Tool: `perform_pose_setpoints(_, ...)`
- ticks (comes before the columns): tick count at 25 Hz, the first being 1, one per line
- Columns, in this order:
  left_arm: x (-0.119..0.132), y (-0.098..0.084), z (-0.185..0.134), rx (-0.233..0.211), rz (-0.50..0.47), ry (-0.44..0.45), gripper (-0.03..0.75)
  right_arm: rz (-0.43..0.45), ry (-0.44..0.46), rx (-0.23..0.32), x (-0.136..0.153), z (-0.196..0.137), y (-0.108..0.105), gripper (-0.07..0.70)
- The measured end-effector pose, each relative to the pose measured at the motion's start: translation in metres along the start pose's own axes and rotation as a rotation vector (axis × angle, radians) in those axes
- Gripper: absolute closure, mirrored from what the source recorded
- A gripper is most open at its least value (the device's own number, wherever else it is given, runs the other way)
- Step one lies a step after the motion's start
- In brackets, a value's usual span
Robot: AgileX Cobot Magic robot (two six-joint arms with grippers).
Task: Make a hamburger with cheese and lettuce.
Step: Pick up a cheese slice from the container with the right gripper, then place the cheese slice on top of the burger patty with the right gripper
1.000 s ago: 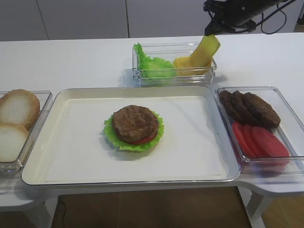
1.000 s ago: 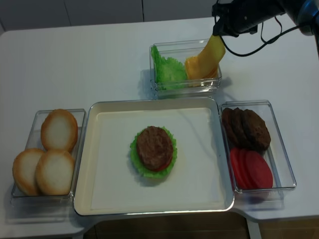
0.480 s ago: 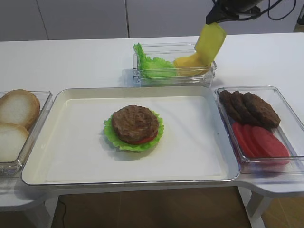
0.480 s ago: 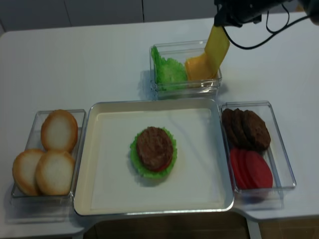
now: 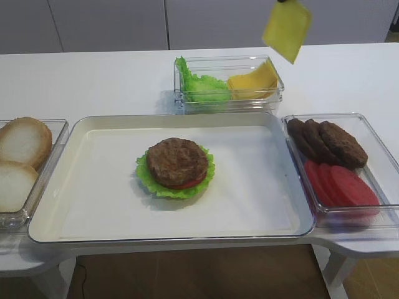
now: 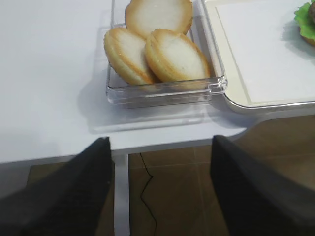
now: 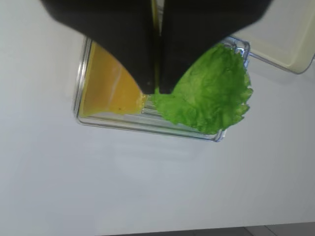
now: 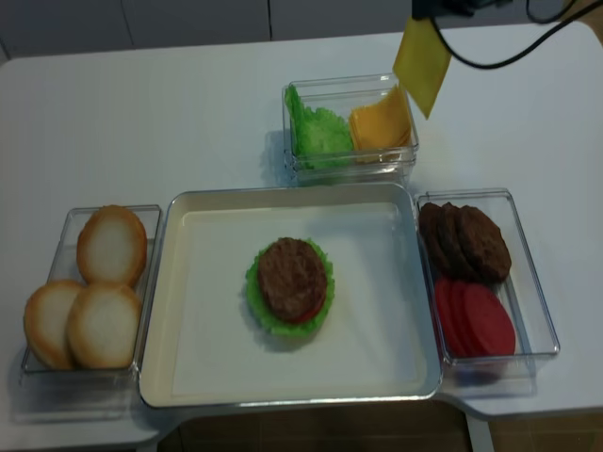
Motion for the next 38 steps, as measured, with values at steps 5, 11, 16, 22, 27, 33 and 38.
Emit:
perform_pose_setpoints(5,0.000,0.000,0.000,0.000,0.000,0.000,0.247,0.004,-0.014,-0.018,-0.030,0.001,0.020,0.629)
perform_pose_setpoints(11,0.000,0.000,0.000,0.000,0.000,0.000,0.247,0.029,0.032,-0.015,-0.055,-0.016,0.042,0.629)
perform_pose_setpoints(16,0.000,0.000,0.000,0.000,0.000,0.000,0.247,0.042,0.058,-0.010,-0.075,-0.034,0.060,0.629)
perform_pose_setpoints(22,0.000,0.000,0.000,0.000,0.000,0.000,0.247,0.066,0.098,-0.052,-0.088,-0.061,0.097,0.629)
perform_pose_setpoints(27,0.000,0.000,0.000,0.000,0.000,0.000,0.247,0.135,0.171,-0.114,-0.075,-0.083,0.132,0.629)
perform_pose_setpoints(33,0.000,0.000,0.000,0.000,0.000,0.000,0.247,0.221,0.231,-0.178,-0.055,-0.102,0.172,0.629)
perform_pose_setpoints(38,0.000,0.000,0.000,0.000,0.000,0.000,0.247,0.268,0.231,-0.218,-0.040,-0.106,0.198,0.629)
Point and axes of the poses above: a point on each arm's last joint axis where the gripper is mounted, x pointing out along that axis toward the gripper, y along the wrist's bending axis when the last joint is at zero, z = x × y, the point moved 5 cm from there along x, pointing out along that axis toward the gripper, and after that the axes turned 15 degrees about -x, right-handed, at the moved point
